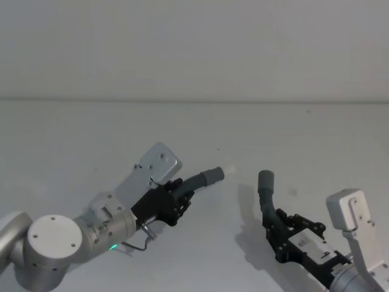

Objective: Use both hands to pick up one end of the pipe from the table, align the ends, and insert them.

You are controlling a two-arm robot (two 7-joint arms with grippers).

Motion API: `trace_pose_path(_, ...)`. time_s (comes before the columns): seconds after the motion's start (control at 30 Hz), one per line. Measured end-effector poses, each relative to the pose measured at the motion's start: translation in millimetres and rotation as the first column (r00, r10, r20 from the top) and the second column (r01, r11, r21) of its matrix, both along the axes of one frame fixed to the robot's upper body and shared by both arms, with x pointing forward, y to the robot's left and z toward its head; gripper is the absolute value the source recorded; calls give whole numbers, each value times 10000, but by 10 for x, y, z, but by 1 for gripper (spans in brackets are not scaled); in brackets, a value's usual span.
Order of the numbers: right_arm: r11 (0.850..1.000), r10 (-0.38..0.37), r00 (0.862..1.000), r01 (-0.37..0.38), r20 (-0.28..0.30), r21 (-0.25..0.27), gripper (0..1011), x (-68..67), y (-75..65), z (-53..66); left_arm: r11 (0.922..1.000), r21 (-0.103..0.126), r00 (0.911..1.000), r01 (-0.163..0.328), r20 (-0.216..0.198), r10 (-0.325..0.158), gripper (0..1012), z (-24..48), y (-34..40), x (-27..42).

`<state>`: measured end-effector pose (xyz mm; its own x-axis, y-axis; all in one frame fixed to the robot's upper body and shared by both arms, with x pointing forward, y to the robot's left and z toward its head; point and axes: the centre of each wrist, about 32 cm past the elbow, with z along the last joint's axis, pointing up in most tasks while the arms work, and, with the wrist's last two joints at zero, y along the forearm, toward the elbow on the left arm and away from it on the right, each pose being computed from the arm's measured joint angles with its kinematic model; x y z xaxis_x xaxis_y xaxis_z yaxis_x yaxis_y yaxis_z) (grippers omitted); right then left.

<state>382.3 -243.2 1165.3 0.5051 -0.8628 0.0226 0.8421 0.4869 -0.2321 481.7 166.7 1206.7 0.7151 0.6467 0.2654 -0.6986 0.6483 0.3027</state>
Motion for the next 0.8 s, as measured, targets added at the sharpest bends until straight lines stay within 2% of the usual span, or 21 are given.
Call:
trace_pose_path(0.13,9983,374,9980,-350,507,-475,291,-9,-79,43,9996,188,9985,234,500,-243,319,42,32,19)
trace_pose_path(0.17,9977,424,9976,-393,556,-546,291,-10,-91,49,9990,276,9966,355,735,-374,319,60,46,26)
trace_pose_path(0.2,9968,513,9967,-472,637,-644,290,-12,-105,56,9990,276,9966,355,735,-374,319,60,46,26)
trace_pose_path(0.3,9919,825,9929,-735,851,-1033,290,-20,-161,83,9970,492,9907,596,1191,-651,319,95,80,46)
trace_pose_path(0.37,9864,1094,9890,-955,1000,-1341,290,-26,-202,102,9937,741,9822,839,1622,-950,319,133,118,66)
trace_pose_path(0.4,9838,1196,9873,-1038,1041,-1460,291,-29,-220,110,9937,741,9822,839,1622,-950,319,133,118,66)
trace_pose_path(0.43,9814,1287,9858,-1110,1080,-1564,291,-31,-233,116,9912,875,9760,991,1857,-1139,319,150,135,75)
trace_pose_path(0.5,9729,1584,9802,-1344,1189,-1882,290,-36,-274,137,9884,1031,9694,1118,2076,-1313,319,171,158,87)
trace_pose_path(0.53,9691,1689,9781,-1424,1213,-2014,290,-39,-291,145,9849,1180,9609,1271,2315,-1517,319,189,177,97)
trace_pose_path(0.63,9534,2110,9686,-1743,1315,-2463,291,-46,-343,173,9789,1428,9481,1464,2622,-1800,319,218,212,115)
trace_pose_path(0.67,9440,2325,9632,-1901,1346,-2697,290,-51,-372,190,9742,1591,9384,1598,2817,-1999,319,235,233,125)
trace_pose_path(0.7,9392,2426,9606,-1975,1357,-2809,290,-52,-385,196,9718,1672,9334,1660,2913,-2096,319,245,243,131)
trace_pose_path(0.73,9280,2656,9542,-2143,1377,-3049,290,-55,-411,211,9660,1846,9207,1811,3135,-2325,319,264,263,142)
trace_pose_path(0.77,9216,2771,9509,-2224,1381,-3181,291,-58,-427,220,9629,1954,9147,1861,3233,-2424,319,278,280,151)
trace_pose_path(0.8,9168,2866,9479,-2293,1390,-3269,290,-59,-435,225,9562,2139,9003,1998,3450,-2653,319,297,300,161)
